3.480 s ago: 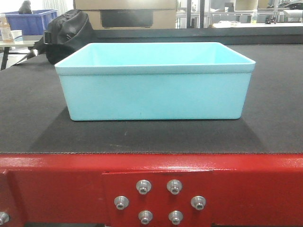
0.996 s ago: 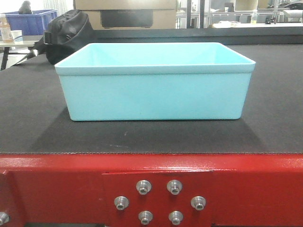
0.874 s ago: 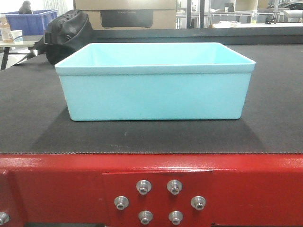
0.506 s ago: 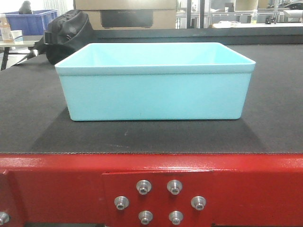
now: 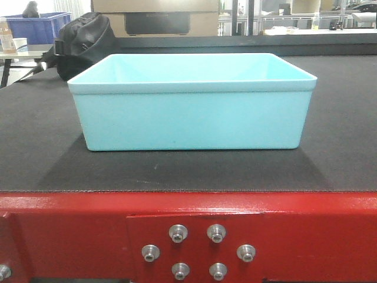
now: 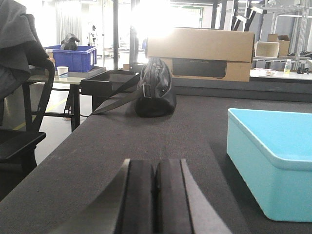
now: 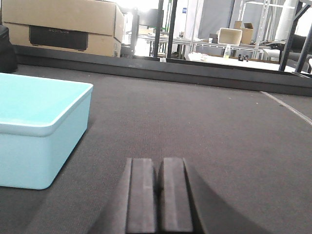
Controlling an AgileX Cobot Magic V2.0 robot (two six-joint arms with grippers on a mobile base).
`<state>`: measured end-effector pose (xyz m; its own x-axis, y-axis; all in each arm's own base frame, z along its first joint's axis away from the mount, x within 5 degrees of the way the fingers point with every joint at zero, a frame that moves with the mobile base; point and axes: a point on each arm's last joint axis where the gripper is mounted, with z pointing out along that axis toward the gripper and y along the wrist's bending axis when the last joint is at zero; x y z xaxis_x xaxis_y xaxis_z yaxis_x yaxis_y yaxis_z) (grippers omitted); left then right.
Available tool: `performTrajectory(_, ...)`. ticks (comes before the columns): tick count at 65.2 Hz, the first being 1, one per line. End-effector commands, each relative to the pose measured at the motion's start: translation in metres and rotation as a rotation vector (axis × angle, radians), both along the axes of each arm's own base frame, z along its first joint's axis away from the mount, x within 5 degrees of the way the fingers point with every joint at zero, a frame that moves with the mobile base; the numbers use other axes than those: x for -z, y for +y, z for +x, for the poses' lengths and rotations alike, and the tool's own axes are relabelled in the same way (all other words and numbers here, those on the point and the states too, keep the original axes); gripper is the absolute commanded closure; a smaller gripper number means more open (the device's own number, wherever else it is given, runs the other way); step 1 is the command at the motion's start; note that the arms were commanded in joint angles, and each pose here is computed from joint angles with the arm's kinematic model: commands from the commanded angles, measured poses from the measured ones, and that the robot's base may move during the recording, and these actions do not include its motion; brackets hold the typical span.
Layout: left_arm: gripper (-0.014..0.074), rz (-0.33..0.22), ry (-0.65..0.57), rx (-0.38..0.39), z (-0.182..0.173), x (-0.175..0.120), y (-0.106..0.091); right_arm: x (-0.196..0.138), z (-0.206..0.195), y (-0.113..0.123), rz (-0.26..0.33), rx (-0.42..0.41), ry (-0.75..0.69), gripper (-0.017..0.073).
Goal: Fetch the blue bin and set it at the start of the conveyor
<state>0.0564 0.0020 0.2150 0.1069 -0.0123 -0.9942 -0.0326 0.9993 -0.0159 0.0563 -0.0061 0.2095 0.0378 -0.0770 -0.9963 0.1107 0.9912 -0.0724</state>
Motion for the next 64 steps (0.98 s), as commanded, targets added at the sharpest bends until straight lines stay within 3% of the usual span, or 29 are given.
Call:
performTrajectory(1, 0.0704, 0.003, -0.001, 0.000, -0.0005, 0.0000, 0.0000, -0.0018, -0.0004, 0.0000, 0.003, 0.000, -0.021, 0.0726)
performTrajectory(64, 0.0704, 0.003, 0.001, 0.000, -0.0005, 0.0002, 0.0000, -0.0018, -0.0004, 0.0000, 0.003, 0.000, -0.021, 0.0726)
